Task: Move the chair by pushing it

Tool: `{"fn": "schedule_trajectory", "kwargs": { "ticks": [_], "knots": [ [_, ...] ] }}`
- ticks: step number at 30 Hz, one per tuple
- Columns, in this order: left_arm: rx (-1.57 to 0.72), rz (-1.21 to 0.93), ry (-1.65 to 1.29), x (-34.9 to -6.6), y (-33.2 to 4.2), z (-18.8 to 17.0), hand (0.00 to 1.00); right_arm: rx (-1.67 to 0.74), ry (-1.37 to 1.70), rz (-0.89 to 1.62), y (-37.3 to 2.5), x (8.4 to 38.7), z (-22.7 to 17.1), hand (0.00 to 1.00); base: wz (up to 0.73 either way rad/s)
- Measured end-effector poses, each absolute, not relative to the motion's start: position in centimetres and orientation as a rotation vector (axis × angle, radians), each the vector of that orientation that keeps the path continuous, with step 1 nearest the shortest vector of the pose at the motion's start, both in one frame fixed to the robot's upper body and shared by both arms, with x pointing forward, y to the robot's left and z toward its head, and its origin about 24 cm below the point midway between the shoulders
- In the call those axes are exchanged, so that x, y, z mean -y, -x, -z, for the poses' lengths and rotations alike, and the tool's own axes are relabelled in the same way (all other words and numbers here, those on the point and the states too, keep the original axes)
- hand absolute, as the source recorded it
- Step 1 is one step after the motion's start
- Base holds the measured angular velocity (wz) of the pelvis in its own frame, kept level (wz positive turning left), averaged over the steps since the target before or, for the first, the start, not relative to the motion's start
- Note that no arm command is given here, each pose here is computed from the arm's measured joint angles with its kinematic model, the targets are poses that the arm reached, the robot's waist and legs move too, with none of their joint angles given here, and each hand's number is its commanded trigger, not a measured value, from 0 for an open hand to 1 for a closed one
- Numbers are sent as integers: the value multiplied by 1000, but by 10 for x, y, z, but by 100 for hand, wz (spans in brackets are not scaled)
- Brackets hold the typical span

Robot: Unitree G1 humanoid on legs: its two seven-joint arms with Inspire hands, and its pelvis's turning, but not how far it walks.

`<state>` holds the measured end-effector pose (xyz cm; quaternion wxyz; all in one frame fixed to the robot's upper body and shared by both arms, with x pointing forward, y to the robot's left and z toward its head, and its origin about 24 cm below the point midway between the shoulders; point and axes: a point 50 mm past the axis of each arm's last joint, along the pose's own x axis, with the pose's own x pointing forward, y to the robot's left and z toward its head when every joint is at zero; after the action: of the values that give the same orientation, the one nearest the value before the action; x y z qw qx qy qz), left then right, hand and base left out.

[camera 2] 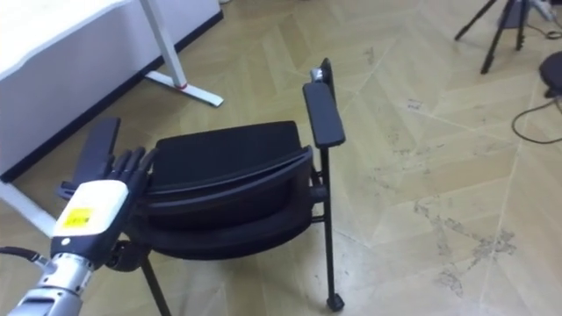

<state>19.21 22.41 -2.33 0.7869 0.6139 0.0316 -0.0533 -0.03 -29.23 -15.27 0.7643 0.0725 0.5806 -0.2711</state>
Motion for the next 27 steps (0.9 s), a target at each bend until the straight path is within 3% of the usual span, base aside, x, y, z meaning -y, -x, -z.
{"fn": "schedule_trajectory", "kwargs": {
  "ticks": [6,7,8,27],
  "knots": [
    [-85,73,-1320,-234,-197,28,0,-1268,-156,590,3,292,153,0,-11],
    [-89,63,-1323,-236,-198,28,13,-1268,-156,589,3,292,153,0,-12],
    [-93,47,-1325,-239,-198,27,100,-1266,-156,589,2,292,153,0,-12],
    [-119,-29,-1330,-252,-206,25,100,-1255,-152,586,-1,294,152,0,-4]
  ]
}}
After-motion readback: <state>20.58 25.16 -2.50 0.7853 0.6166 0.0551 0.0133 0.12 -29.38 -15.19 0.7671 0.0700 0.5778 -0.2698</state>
